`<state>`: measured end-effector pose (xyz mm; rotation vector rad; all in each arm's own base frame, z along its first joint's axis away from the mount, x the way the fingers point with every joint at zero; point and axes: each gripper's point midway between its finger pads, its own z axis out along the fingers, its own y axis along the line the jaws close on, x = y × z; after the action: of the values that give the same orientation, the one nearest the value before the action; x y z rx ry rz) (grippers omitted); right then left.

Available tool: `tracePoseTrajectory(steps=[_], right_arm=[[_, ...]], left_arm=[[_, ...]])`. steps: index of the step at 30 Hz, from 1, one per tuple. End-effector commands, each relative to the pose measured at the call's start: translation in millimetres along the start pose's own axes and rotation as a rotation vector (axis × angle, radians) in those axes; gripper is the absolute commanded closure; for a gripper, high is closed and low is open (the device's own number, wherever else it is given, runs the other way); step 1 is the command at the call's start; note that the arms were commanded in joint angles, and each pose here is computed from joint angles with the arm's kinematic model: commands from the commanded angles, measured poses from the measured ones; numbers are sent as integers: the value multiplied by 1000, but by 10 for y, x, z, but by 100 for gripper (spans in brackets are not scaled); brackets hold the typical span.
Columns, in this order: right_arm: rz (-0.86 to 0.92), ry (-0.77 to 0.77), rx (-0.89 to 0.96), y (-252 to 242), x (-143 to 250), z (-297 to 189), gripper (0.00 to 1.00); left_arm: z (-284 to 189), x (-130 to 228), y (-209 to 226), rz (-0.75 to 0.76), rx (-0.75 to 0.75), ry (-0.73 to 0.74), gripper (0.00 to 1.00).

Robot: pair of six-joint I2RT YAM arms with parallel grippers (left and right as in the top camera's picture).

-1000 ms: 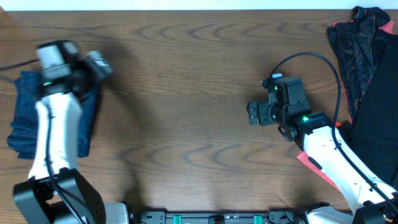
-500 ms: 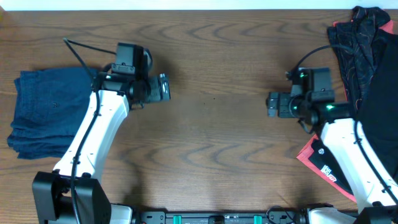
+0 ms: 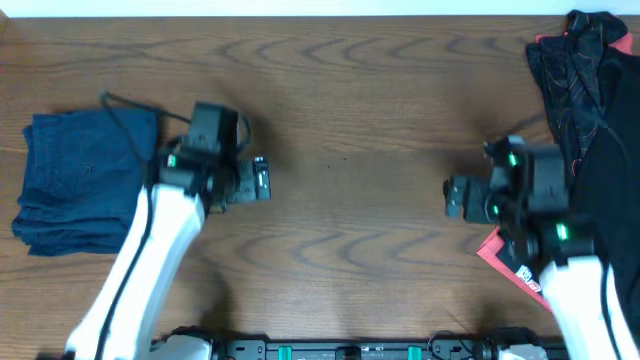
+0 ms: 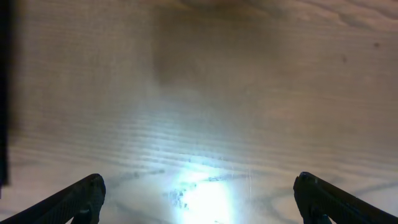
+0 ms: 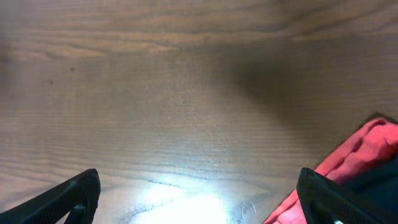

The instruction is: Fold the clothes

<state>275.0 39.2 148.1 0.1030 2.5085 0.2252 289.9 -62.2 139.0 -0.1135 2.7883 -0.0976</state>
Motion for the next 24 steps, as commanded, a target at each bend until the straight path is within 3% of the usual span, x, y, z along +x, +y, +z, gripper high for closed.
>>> tracePoseTrajectory(steps=[1, 6, 11, 24], right_arm=[[21, -143, 3, -48, 96, -211, 4], [52, -445, 77, -264, 107, -647, 1], [61, -600, 63, -291, 124, -928, 1], [61, -618, 59, -287, 119, -968, 1]], left_arm=[[-284, 66, 12, 20, -24, -171, 2], [-721, 37, 93, 20, -35, -496, 2], [-1044, 37, 137, -17, 26, -655, 2], [-1118, 89, 169, -21, 33, -672, 2]])
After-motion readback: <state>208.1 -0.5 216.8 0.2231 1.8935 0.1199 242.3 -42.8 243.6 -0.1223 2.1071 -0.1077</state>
